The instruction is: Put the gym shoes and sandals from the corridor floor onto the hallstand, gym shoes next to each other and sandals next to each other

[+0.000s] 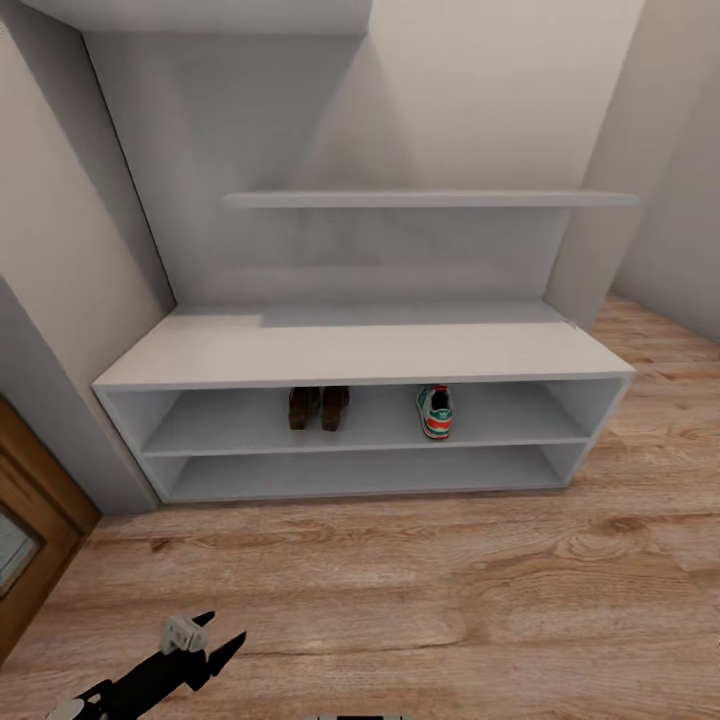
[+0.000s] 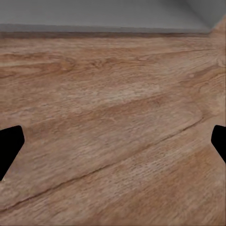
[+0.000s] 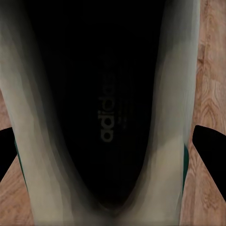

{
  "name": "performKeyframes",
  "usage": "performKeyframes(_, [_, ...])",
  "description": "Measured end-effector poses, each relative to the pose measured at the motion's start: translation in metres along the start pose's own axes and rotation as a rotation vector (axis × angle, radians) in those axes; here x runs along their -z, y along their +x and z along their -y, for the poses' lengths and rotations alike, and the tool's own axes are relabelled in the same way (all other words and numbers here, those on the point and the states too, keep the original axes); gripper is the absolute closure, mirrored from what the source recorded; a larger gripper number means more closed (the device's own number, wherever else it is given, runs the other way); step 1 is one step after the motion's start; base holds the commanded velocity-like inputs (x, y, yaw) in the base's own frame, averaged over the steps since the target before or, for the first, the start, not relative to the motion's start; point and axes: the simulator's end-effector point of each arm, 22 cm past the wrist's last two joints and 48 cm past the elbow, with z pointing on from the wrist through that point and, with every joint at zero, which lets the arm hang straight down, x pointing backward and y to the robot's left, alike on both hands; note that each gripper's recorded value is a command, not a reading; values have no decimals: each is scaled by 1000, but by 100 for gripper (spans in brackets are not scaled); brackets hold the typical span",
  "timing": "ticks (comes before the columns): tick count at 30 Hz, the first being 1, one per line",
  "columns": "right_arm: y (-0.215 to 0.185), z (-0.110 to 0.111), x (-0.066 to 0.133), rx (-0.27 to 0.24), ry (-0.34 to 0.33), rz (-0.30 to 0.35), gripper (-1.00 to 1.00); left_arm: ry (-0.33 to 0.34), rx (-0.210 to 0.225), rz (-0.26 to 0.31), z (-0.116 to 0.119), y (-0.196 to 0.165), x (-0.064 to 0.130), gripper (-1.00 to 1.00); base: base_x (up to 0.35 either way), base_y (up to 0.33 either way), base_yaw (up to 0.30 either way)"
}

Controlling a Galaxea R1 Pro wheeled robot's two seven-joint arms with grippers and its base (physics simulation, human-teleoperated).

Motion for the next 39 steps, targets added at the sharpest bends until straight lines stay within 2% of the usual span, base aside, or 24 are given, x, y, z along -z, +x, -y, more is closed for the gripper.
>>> performKeyframes(4, [4, -2, 3, -3, -2, -2, 100, -10, -18, 16, -1, -3, 0, -100, -192, -127, 0])
performKeyframes(14, [2, -18, 21, -4, -12, 76, 100, -12, -20, 26, -1, -4, -1, -100, -250, -163, 0])
performKeyframes(32, [2, -21, 24, -4, -18, 88, 100, -9, -17, 31, 0, -5, -1, -100, -236, -136, 0])
performKeyframes(39, [3, -30, 25, -4, -56, 87, 100, -8, -16, 31, 1, -5, -1, -100, -62, -12, 0])
